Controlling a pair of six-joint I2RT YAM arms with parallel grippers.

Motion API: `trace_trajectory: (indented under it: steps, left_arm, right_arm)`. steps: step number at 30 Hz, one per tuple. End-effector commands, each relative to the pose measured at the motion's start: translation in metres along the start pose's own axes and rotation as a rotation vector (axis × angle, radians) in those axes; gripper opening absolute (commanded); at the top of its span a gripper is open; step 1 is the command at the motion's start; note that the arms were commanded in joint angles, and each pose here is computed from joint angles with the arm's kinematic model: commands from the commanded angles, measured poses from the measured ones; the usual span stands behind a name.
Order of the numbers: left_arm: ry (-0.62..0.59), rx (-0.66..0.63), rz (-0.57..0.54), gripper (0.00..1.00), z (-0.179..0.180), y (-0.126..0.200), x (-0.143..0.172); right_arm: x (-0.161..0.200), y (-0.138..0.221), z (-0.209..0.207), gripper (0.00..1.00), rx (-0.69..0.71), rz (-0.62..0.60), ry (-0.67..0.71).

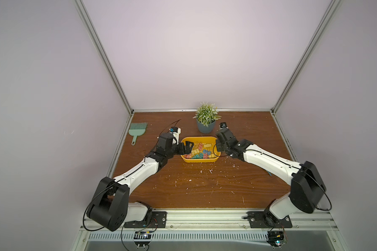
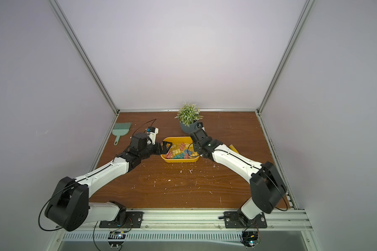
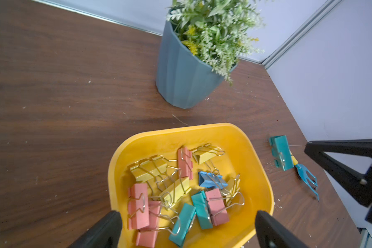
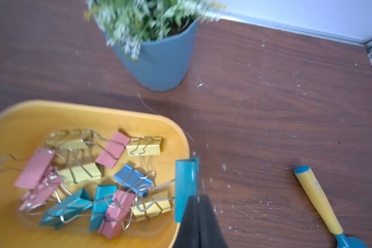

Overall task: Take out the binder clips from the storage box
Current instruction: Pick up the binder clip from the storage box, then place the binder clip at the center of the board.

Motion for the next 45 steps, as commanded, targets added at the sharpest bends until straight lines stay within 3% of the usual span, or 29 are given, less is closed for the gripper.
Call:
trace_trajectory:
  steps: [1,6,12,26,34,37,45]
  left_arm:
    - [-0.060,0.013,-0.087,1.00,-0.026,0.002,-0.019]
    - [-0.091,0.016,-0.065,1.00,-0.041,-0.010,-0.018]
    - [-0.064,0.065,-0.057,1.00,-0.048,-0.015,-0.015]
    - [-0.064,0.048,-0.038,1.00,-0.045,-0.010,-0.009]
    - [-0.076,0.036,-0.031,1.00,-0.043,-0.010,-0.007]
    - [-0.081,0.037,-0.031,1.00,-0.043,-0.010,-0.008]
    - [-0.103,0.032,-0.038,1.00,-0.044,-0.010,-0.009]
  right_arm:
    - [-0.010,-0.003,-0.031,0.00,-0.042,-0.098,-0.307]
    - [0.013,-0.030,-0.052,0.00,-0.098,-0.032,-0.543]
    - [0.040,-0.054,-0.059,0.00,-0.066,0.022,-0.767]
    - [0.064,-0.102,-0.044,0.00,-0.051,0.099,-1.025]
    - [0.083,-0.104,-0.044,0.02,0.045,0.121,-1.020]
    - [0.091,-0.095,-0.043,0.16,0.014,0.150,-0.958]
    - [0.109,-0.059,-0.045,0.37,-0.097,0.261,-0.731]
Point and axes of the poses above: each gripper's point midway between its finger pads, its own y axis back along the fingers, its own z axis along the line the jaws close on, x = y × z, the point moved 6 cm from there along y, back along the fingers, and after that the axes turned 2 degrees about y, right-handed, at the moved point
